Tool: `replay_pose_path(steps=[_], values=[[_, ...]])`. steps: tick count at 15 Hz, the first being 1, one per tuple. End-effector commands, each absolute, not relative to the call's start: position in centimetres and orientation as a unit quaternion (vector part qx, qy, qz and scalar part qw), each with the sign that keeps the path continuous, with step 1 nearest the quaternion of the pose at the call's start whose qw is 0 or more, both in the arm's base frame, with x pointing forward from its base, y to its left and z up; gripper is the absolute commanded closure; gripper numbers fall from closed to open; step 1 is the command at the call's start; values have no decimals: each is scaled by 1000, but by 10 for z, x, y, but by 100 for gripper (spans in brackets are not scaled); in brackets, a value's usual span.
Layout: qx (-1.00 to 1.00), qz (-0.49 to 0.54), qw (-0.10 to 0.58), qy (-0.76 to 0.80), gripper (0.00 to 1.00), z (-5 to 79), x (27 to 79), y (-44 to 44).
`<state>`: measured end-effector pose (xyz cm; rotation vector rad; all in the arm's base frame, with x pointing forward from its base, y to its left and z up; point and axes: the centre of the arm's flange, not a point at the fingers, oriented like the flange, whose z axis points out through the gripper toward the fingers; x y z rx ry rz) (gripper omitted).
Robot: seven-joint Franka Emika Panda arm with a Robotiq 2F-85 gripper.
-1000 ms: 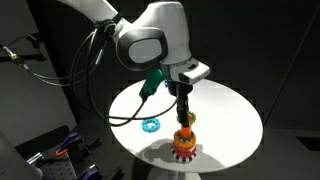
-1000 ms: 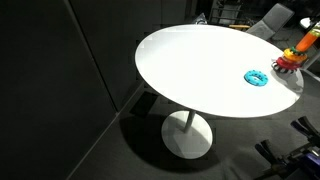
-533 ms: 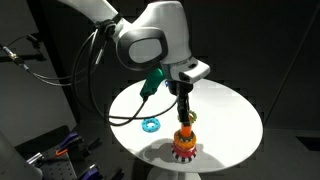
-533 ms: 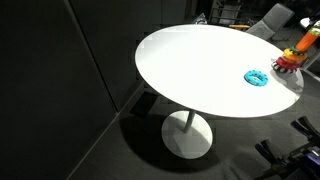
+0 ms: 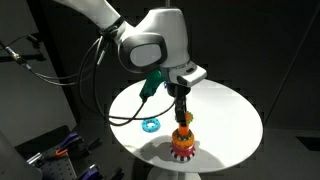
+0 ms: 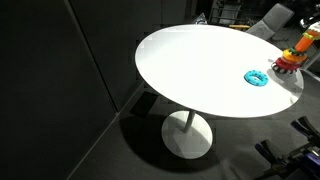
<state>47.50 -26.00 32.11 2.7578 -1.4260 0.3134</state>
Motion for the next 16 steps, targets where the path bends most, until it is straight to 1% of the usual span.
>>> replay_pose_path(steps=[1, 9, 10, 11, 12, 13, 16], values=[[886, 94, 2, -453, 51, 319, 484, -262], [897, 49, -22, -438, 51, 309, 482, -253], [899, 45, -24, -436, 37, 309, 482, -253], [899, 42, -26, -434, 14, 309, 482, -252], [901, 39, -28, -432, 6, 309, 482, -252], [901, 36, -30, -431, 0, 309, 482, -252], [902, 30, -34, -429, 0, 309, 482, -251]])
